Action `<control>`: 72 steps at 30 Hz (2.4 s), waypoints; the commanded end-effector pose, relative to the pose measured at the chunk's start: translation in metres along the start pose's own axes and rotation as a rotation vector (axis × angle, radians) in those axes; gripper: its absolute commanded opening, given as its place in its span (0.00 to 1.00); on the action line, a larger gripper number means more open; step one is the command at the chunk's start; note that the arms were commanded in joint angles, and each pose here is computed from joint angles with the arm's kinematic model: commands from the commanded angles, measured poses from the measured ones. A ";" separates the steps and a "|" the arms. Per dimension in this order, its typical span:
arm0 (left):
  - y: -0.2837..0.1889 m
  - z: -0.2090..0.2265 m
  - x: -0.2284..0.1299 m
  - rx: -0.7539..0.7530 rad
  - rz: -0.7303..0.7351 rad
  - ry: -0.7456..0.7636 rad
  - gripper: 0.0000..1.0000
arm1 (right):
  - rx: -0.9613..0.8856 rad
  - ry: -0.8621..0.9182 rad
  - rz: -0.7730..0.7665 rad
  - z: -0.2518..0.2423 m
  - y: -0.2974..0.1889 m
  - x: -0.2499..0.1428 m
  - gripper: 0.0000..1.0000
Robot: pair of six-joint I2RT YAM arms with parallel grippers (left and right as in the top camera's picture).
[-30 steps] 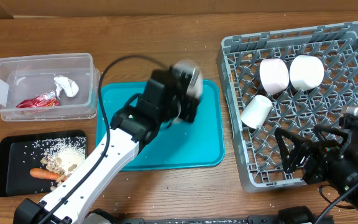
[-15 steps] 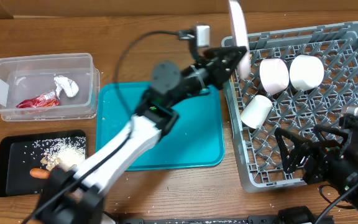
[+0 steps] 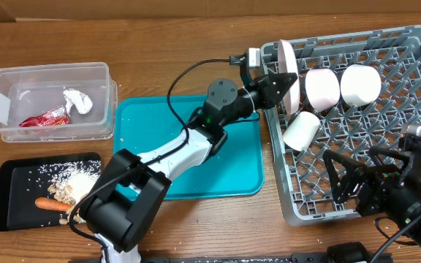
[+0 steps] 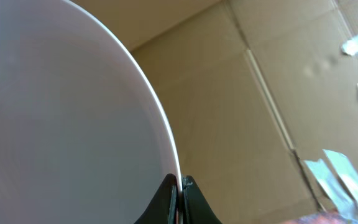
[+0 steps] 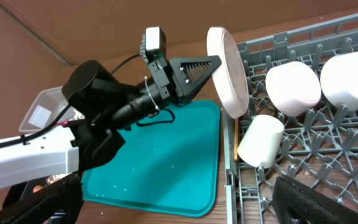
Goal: Sort waste into correct bins and load items into the dishwasher
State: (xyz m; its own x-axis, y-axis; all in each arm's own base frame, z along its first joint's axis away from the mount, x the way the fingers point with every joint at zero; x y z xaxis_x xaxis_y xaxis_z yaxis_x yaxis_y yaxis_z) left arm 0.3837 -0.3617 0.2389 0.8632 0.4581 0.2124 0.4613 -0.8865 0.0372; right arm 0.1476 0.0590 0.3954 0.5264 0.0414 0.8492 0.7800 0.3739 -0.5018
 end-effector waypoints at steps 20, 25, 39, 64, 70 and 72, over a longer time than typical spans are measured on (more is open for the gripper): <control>-0.218 -0.085 0.074 1.206 -0.256 0.511 1.00 | 0.000 -0.003 -0.006 0.000 0.000 0.001 1.00; -0.307 -0.124 0.061 1.446 -0.351 0.574 1.00 | 0.000 -0.003 -0.006 0.000 0.000 0.001 1.00; -0.331 -0.138 0.046 1.429 -0.345 0.569 1.00 | 0.000 -0.011 -0.033 0.002 -0.011 -0.005 1.00; -0.315 -0.117 0.052 1.493 -0.286 0.559 1.00 | 0.019 -0.205 -0.649 -0.036 0.123 -0.117 1.00; -0.312 -0.112 0.053 1.508 -0.273 0.557 1.00 | 0.003 -0.182 -0.570 -0.047 0.153 -0.149 1.00; -0.310 -0.110 0.054 1.513 -0.268 0.556 1.00 | -0.010 -0.167 -0.521 -0.050 0.159 -0.157 1.00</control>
State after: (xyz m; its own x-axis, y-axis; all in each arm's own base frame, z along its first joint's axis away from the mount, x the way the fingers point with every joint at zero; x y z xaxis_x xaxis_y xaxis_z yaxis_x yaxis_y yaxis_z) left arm 0.2609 -0.0700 0.3473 0.7064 0.2270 0.6705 0.6362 0.2117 -0.7419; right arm 0.2051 0.0656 0.1771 0.0074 -0.0040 1.0000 0.9253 0.3792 -0.0053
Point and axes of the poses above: each gripper's point midway between its finger pads, its own y axis out along the fingers, its own z axis along the line the jaws close on, x = y × z, the point moved 3 cm from there along -y, back along the fingers, and after that the axes turned 15 degrees about -y, right-handed, at the moved point
